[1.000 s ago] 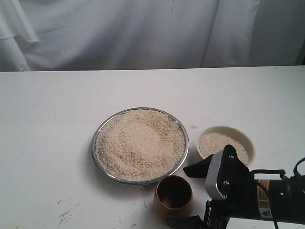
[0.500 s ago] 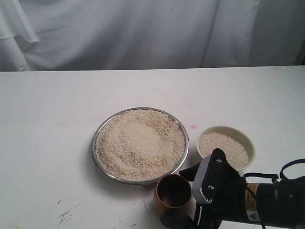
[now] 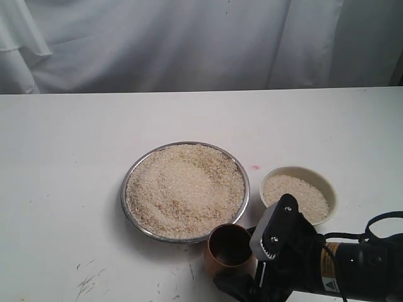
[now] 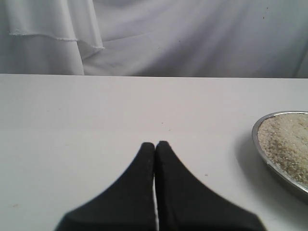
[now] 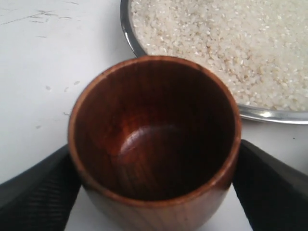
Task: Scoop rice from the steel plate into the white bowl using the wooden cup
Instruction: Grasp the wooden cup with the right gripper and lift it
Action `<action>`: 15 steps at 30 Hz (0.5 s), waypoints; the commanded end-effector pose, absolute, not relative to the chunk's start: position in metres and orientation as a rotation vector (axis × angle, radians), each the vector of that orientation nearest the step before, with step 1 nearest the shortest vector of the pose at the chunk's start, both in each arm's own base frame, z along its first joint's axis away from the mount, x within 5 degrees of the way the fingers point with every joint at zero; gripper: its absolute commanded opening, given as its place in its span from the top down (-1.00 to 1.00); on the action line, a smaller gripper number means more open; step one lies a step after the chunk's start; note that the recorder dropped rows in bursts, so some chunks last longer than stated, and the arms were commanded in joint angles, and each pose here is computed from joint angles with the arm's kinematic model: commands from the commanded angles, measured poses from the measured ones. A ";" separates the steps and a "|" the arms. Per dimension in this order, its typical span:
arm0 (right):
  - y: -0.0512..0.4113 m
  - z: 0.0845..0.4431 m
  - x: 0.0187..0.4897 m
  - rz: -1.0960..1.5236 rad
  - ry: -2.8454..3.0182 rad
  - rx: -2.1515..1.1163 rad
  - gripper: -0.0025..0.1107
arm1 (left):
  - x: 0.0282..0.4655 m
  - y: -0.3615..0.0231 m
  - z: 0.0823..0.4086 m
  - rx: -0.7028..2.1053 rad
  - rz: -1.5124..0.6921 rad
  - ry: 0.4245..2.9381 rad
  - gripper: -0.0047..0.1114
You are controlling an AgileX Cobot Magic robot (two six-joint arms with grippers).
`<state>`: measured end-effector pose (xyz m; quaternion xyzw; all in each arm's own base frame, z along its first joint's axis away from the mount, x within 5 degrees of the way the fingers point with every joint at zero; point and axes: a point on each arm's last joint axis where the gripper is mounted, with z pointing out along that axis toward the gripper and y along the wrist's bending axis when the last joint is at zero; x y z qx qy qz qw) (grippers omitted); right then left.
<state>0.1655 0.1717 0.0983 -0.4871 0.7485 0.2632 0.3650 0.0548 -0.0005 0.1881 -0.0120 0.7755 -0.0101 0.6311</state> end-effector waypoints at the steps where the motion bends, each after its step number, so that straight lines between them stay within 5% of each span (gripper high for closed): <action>1: 0.176 0.104 0.165 0.715 1.871 -1.249 0.45 | 0.055 -0.001 0.187 -0.030 -0.027 1.768 0.92; 4: 0.176 0.108 0.165 0.733 1.881 -1.207 0.96 | 0.055 -0.001 0.187 -0.030 -0.027 1.768 0.92; 15: 0.189 0.197 0.207 0.536 1.966 -1.137 0.96 | 0.055 -0.001 0.187 -0.030 -0.027 1.768 0.92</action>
